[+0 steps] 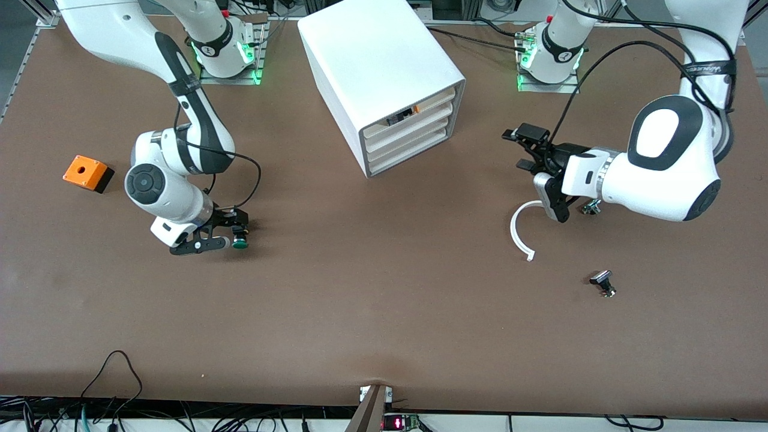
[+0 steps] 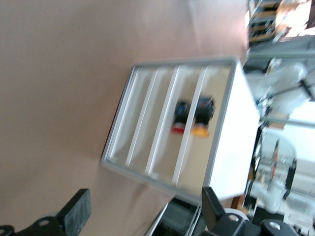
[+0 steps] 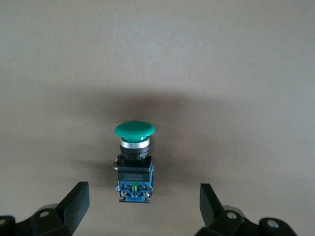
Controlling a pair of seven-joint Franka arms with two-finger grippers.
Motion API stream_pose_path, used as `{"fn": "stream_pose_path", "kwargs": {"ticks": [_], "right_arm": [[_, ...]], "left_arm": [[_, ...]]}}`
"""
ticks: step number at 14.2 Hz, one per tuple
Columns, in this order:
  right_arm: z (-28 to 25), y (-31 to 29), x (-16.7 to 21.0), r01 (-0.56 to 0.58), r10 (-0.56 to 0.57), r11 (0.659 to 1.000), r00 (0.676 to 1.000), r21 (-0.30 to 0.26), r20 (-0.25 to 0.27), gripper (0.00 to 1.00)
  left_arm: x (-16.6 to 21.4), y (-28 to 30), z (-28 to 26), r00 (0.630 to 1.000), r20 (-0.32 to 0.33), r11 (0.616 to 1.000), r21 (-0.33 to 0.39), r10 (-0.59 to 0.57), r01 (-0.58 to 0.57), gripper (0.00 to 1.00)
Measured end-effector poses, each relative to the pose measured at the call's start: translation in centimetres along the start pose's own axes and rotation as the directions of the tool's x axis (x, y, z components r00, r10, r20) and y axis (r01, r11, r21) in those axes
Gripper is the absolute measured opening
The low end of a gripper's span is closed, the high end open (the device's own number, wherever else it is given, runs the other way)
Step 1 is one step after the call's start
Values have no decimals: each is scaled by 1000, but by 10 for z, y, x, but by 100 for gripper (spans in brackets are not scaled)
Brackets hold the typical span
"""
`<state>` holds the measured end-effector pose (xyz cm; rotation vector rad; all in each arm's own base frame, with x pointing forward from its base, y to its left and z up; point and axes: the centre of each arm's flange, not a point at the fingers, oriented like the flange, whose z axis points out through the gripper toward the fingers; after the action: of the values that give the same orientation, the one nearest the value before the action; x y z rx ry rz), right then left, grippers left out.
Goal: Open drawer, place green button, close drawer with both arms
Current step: 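Grasp the green button with the right gripper while the left gripper grips the handle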
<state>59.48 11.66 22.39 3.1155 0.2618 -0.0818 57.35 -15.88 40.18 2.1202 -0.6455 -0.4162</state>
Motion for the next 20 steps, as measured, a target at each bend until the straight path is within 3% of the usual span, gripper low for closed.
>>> {"fn": "stream_pose_path", "kwargs": {"ticks": [3,7,9,10,13,14,18,20], "right_arm": [[20,-7,-5,0,0,1000,1000,2,12,100],[30,-7,-8,0,0,1000,1000,2,20,96],[34,-8,-10,1,-1,1000,1000,2,23,78],[35,-8,-10,1,-1,1000,1000,3,24,77],[35,-10,-10,4,-4,1000,1000,3,24,45],[35,-11,-10,5,-5,1000,1000,3,24,41],[29,-24,-8,23,-24,1000,1000,14,4,41],[5,-34,2,36,-35,999,998,23,-52,41]], "left_arm": [[12,-32,70,997,-64,999,-11,-48,48,96],[7,-43,161,992,-83,995,-53,-92,88,93],[-3,-59,170,994,-101,998,-51,-41,36,90],[-10,-72,178,991,-135,997,-76,-20,10,90],[-30,-99,222,974,-224,981,-195,-23,-22,89],[-34,-101,236,972,-233,976,-218,-31,-21,89],[-46,-111,266,972,-236,968,-245,-2,-57,79],[-50,-118,280,966,-258,960,-267,15,-86,62]]}}
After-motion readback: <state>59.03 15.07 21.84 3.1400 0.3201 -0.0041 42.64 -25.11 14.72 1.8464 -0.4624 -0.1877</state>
